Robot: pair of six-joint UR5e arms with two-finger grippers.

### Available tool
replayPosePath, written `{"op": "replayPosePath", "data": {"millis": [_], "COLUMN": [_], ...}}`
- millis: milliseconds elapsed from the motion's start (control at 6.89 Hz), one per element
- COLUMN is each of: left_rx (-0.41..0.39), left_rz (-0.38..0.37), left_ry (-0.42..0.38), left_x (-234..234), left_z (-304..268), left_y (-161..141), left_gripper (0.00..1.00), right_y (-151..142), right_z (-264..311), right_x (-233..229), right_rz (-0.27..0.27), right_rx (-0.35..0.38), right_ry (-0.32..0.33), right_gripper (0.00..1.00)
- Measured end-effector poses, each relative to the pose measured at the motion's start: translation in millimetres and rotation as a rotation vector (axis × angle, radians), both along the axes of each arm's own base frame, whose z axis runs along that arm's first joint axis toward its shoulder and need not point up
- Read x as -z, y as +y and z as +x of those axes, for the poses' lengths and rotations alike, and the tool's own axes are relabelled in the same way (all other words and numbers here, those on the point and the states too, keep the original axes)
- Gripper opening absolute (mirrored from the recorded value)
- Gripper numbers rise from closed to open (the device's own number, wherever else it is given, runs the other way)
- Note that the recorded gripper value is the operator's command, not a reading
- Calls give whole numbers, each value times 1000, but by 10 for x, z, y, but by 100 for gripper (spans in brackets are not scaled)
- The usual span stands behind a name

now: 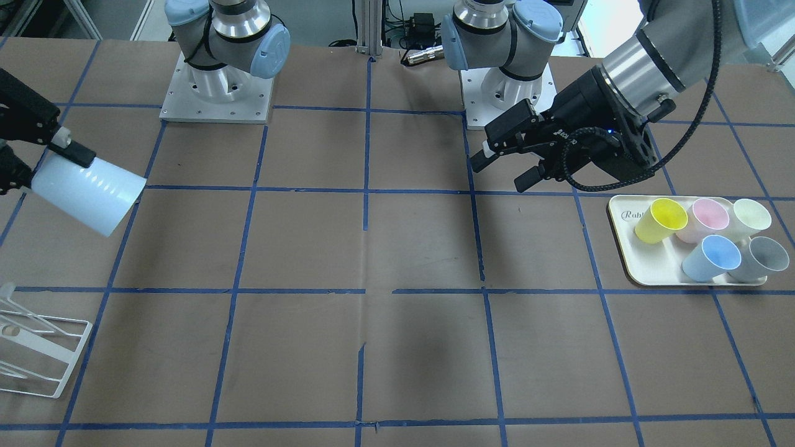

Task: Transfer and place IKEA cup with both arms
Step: 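Carry the cup toward table center with right gripper while left gripper rises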

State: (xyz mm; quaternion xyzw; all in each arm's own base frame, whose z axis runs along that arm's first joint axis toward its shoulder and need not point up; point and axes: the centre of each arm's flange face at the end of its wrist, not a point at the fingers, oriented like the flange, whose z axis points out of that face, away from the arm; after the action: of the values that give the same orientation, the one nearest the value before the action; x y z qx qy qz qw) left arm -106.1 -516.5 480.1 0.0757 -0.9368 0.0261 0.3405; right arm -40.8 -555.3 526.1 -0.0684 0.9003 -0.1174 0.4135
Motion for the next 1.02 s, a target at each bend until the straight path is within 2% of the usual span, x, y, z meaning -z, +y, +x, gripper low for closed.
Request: {"op": "replayPosePath", "data": {"millis": [145, 290, 435, 580, 725, 1015], "left_rx": [-66, -106, -125, -132, -116, -80], "left_rz": [35, 67, 92, 125, 145, 128], "left_ry": [117, 234, 348, 440, 491, 574], "left_x": [-105, -181, -241, -309, -372, -548], "left_z": [-78, -174, -268, -414, -614, -823], "left_y": [-7, -10, -11, 7, 51, 94], "left_gripper": [100, 100, 100, 100, 100, 100], "right_y": [16, 8, -11, -24, -16, 23], "right_z": [191, 392, 642, 890, 1093, 1371], "right_x": [-30, -70, -118, -143, -132, -82], "right_rz": [17, 28, 31, 33, 43, 65], "right_rx": [18, 41, 49, 42, 23, -17], "right_ry": [-158, -287, -387, -451, -479, -491], "right_gripper": [47, 46, 46, 47, 47, 47]}}
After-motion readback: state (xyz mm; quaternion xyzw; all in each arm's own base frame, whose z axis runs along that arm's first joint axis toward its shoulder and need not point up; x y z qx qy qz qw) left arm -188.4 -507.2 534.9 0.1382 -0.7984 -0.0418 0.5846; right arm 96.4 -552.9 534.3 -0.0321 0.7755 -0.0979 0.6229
